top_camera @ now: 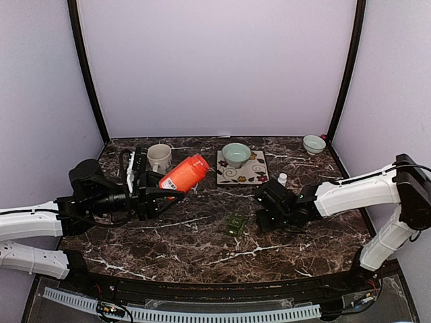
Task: Sort the pills into containers
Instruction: Place the lid of the pill bottle at the center of the board.
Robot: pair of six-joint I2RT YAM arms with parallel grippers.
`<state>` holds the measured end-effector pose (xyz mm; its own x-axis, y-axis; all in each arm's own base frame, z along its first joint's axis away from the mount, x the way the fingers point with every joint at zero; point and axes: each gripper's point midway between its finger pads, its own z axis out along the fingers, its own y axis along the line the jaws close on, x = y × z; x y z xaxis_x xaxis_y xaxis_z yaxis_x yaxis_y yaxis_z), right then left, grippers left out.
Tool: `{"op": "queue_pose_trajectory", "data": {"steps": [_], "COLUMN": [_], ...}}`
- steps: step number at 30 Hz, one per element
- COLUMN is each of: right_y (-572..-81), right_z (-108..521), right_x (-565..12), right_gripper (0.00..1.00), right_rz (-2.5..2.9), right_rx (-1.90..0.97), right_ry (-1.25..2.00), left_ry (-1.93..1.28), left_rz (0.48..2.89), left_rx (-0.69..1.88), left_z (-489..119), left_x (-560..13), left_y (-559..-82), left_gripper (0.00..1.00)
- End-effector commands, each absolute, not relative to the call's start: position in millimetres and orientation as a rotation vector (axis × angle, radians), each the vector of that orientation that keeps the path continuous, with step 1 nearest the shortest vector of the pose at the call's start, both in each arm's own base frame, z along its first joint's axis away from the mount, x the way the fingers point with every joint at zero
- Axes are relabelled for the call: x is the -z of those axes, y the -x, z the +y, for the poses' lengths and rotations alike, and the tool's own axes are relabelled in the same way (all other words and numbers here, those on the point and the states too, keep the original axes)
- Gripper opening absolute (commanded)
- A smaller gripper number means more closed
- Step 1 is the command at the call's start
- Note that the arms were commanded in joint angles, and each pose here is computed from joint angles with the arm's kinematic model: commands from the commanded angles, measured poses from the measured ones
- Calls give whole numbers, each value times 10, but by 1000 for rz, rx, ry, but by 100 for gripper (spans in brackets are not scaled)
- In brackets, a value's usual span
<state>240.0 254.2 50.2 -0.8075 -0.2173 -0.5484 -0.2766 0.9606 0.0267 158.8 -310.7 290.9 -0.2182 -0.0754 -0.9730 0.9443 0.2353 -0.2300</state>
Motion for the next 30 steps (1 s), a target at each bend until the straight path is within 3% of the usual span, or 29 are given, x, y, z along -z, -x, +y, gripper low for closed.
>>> {"op": "queue_pose_trajectory", "data": {"steps": [1,6,20,30], "right_y": [-2494,-2475,-2434,-2463], "right_z": [2454,2404,2364,2351], "right_x": [-399,-209,-177,-449], "right_gripper": [17,21,67,72], "right_rz": [2536,2578,2595,2547], "right_rx": [-90,-65,-100,-133], "right_ry": [271,267,249,232], "left_ry": [-918,-940,-983,-1013], "left_rz": [1423,1434,1466,1484], "left_rx": [1265,1290,1336,1347], "left_z": [-3119,-3136,-3210,-3228], "left_x": [-2935,-2918,-2867,-2844], "left_y": [-1473,-1431,-1391,-1359], "left_gripper": [0,0,0,0]}}
